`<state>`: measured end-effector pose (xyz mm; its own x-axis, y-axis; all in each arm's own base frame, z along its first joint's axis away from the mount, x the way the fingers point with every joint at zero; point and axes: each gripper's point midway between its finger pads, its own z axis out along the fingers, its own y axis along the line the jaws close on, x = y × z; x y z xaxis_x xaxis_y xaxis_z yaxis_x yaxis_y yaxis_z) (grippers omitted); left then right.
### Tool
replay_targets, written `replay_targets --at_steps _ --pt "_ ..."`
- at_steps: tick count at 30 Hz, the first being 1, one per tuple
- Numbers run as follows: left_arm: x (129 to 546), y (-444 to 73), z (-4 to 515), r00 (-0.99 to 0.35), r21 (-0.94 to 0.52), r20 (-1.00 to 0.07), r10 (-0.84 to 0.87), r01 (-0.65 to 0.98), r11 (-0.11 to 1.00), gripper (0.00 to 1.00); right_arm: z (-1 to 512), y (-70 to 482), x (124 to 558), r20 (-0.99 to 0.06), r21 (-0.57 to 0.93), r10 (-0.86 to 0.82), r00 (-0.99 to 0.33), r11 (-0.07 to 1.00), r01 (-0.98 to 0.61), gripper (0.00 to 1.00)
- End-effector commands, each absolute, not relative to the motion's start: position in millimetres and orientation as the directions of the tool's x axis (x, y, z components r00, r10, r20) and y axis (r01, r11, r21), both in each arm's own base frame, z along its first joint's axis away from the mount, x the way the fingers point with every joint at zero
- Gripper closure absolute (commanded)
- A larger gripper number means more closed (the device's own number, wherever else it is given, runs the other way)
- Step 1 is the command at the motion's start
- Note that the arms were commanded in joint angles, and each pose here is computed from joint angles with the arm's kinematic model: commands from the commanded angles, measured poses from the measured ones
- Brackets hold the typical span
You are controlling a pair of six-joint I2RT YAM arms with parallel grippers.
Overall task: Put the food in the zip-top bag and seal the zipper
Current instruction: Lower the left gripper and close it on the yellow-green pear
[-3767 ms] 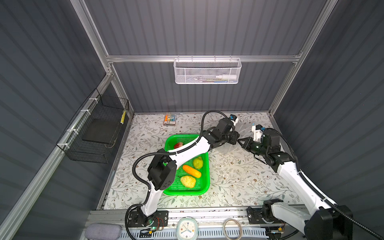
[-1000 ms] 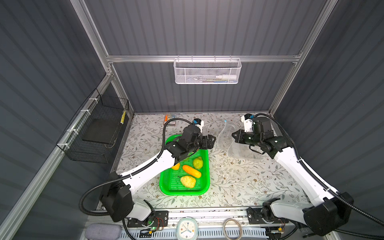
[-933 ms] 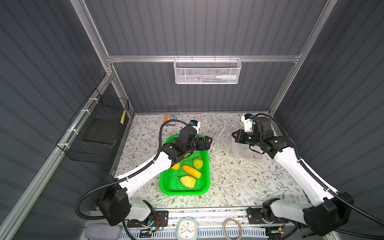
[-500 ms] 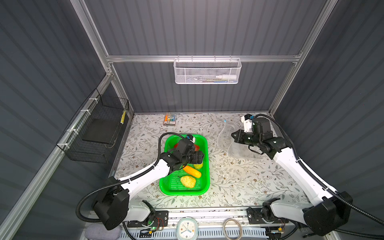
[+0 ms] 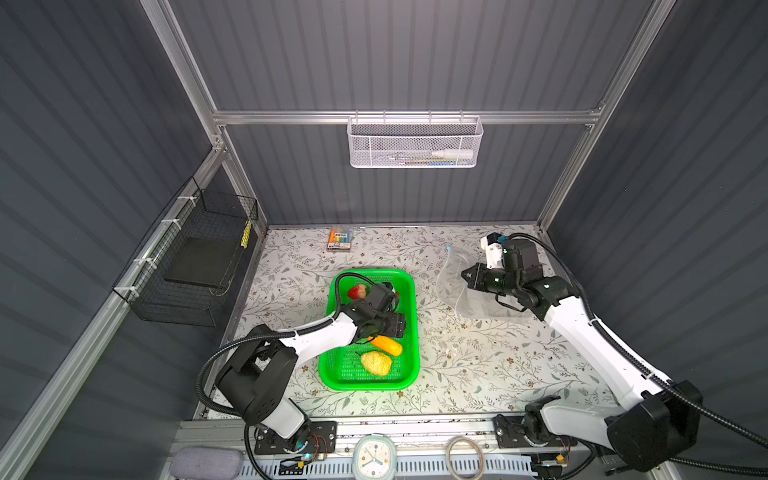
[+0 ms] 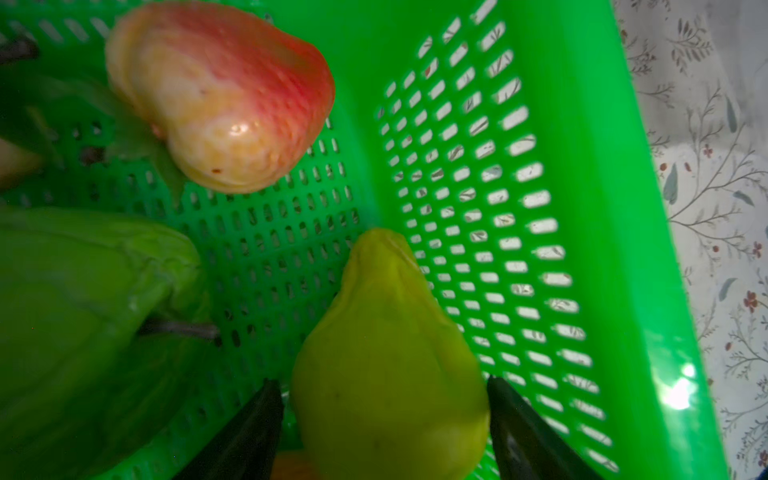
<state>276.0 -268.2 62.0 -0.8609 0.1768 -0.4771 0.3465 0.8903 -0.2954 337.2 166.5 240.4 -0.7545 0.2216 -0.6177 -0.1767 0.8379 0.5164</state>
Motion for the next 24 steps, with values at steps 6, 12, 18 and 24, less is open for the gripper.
replay_targets --at_steps 6,12,18,24 --pt "279 -269 51 -0.858 -0.258 -0.467 0.213 0.363 0.895 0.24 244 169 339 -0.63 0.514 0.214 -0.747 0.835 -0.195 1.0" --pt "285 -272 49 -0.852 -0.249 -0.478 0.212 0.363 0.898 0.22 245 169 340 -0.635 0.508 0.207 -0.744 0.838 -0.2 1.0" --pt "292 -274 47 -0.843 -0.238 -0.494 0.214 0.368 0.899 0.2 245 169 338 -0.63 0.511 0.208 -0.748 0.836 -0.198 1.0" --pt "296 -275 49 -0.824 -0.224 -0.523 0.22 0.382 0.897 0.28 247 167 337 -0.635 0.507 0.207 -0.744 0.839 -0.199 1.0"
